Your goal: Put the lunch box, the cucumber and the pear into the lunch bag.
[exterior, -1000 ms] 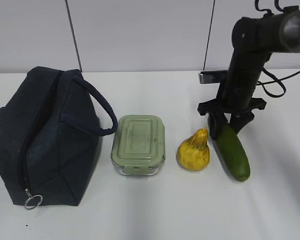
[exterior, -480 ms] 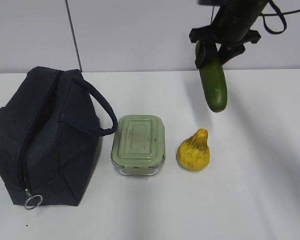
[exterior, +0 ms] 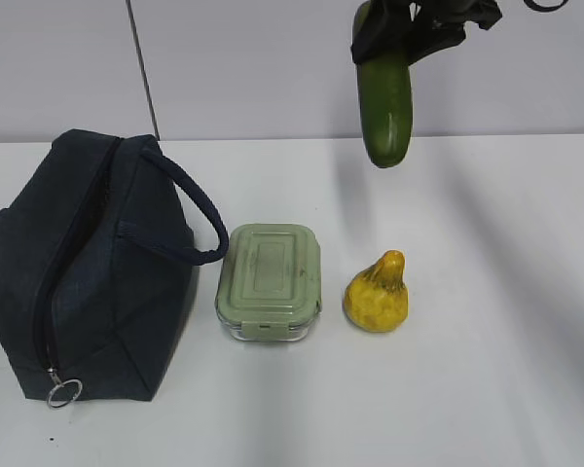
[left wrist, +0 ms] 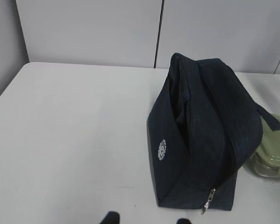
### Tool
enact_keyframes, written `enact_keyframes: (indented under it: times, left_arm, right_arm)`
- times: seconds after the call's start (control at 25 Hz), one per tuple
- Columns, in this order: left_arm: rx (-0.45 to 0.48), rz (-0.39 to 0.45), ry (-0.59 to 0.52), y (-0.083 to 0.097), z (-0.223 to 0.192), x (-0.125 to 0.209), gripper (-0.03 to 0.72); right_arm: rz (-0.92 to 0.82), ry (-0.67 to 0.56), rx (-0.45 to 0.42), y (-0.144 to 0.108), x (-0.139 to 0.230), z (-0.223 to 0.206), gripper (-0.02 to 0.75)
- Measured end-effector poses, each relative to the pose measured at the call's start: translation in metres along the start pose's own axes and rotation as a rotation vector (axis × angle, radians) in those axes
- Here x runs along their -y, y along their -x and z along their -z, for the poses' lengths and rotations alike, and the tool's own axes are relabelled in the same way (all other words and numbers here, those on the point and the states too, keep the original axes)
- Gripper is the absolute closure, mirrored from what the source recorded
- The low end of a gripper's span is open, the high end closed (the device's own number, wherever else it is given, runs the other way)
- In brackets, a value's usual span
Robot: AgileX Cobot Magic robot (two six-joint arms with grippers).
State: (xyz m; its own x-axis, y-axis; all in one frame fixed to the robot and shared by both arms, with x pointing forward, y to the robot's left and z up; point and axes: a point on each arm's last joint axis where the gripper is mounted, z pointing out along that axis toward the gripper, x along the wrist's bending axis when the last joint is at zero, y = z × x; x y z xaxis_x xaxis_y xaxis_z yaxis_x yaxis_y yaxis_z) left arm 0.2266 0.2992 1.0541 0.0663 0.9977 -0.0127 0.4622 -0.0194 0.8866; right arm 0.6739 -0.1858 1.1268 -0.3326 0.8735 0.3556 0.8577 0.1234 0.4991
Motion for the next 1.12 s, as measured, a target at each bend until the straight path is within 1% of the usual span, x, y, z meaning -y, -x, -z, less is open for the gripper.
enact_keyframes:
  times: [0.12, 0.32, 0.4, 0.48, 0.56, 0.64, 0.76, 0.88, 0.96, 1.12]
  left_arm:
    - [0.018, 0.009, -0.009, 0.002, -0.001, -0.001, 0.452]
    - [0.079, 0.029, -0.081, 0.007, -0.015, -0.012, 0.452]
    - [0.120, 0.039, -0.052, 0.010, -0.021, -0.024, 0.452]
    - [0.164, 0.048, 0.002, 0.014, -0.031, -0.038, 0.452]
    - [0.197, 0.052, 0.025, 0.017, -0.042, -0.050, 0.445]
    - [0.211, 0.057, -0.003, 0.017, -0.058, -0.058, 0.426]
    - [0.232, 0.059, -0.054, 0.018, -0.084, -0.067, 0.372]
    - [0.232, 0.078, -0.099, 0.018, -0.112, -0.073, 0.319]
    - [0.229, 0.099, -0.147, 0.017, -0.131, -0.073, 0.304]
    - [0.256, 0.110, -0.234, 0.019, -0.160, -0.072, 0.298]
  right_arm:
    - [0.018, 0.009, -0.028, -0.008, 0.000, 0.003, 0.366]
    - [0.047, 0.001, -0.055, -0.025, 0.002, 0.001, 0.367]
    - [0.066, -0.007, -0.067, -0.034, 0.003, -0.003, 0.367]
    - [0.088, -0.016, -0.079, -0.045, 0.005, -0.006, 0.367]
    - [0.111, -0.024, -0.091, -0.054, 0.007, -0.009, 0.367]
    - [0.128, -0.034, -0.103, -0.063, 0.010, -0.012, 0.367]
    - [0.154, -0.046, -0.119, -0.077, 0.013, -0.016, 0.367]
    - [0.172, -0.053, -0.132, -0.086, 0.015, -0.018, 0.367]
    - [0.180, -0.055, -0.148, -0.090, 0.016, -0.019, 0.367]
    - [0.179, -0.050, -0.229, -0.098, 0.017, -0.018, 0.367]
